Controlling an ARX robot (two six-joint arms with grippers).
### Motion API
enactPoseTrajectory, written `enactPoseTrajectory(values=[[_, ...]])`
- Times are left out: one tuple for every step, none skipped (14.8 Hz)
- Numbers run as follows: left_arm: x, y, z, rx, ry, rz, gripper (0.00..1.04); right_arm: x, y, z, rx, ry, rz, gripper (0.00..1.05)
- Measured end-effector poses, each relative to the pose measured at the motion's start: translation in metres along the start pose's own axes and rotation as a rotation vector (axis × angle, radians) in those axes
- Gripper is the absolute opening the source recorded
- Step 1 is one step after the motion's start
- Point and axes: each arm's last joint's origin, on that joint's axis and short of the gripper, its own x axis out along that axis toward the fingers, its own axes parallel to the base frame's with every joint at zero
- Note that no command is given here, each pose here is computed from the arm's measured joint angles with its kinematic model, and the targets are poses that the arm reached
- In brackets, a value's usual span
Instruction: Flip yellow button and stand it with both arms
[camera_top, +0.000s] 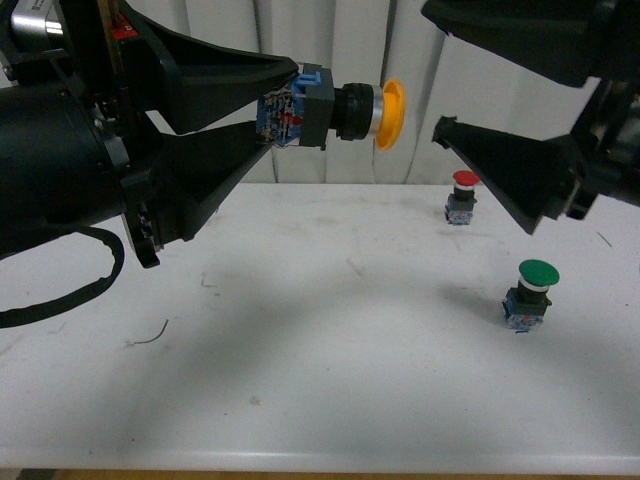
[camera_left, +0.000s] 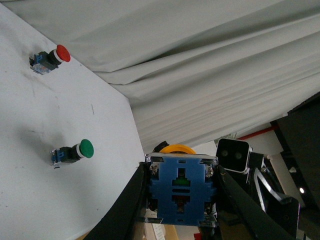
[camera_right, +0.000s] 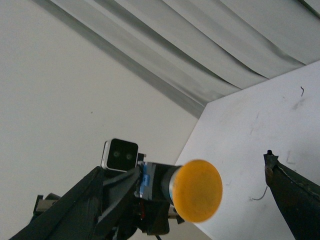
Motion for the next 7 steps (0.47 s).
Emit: enactPoseTrajectory(values=[[0.000, 0.000, 0.000, 0.000, 0.000, 0.001, 0.32, 0.008, 0.001, 0.002, 0.000, -0.001, 0.016, 0.98], [-0.001, 0.000, -0.001, -0.001, 0.001, 0.002, 0.32, 0.015, 0.001, 0.003, 0.007, 0.002, 0.030, 0.98], [-0.001, 0.001, -0.001, -0.002, 0.001, 0.003, 0.32, 0.021, 0.001, 0.002, 0.016, 0.006, 0.036, 0.98], [-0.001, 0.001, -0.001, -0.003, 0.001, 0.005, 0.32, 0.028, 0.002, -0.001, 0.022, 0.021, 0.049, 0.98], [-0.002, 0.001, -0.001, -0.004, 0.000, 0.006, 0.32, 0.033, 0.002, -0.007, 0.030, 0.041, 0.058, 0.98], [-0.002, 0.001, -0.001, -0.004, 0.001, 0.007, 0.32, 0.038, 0.002, -0.014, 0.041, 0.063, 0.063, 0.98], [-0.002, 0.002, -0.001, -0.005, 0.003, 0.009, 0.32, 0.041, 0.002, -0.019, 0.050, 0.082, 0.067, 0.98]])
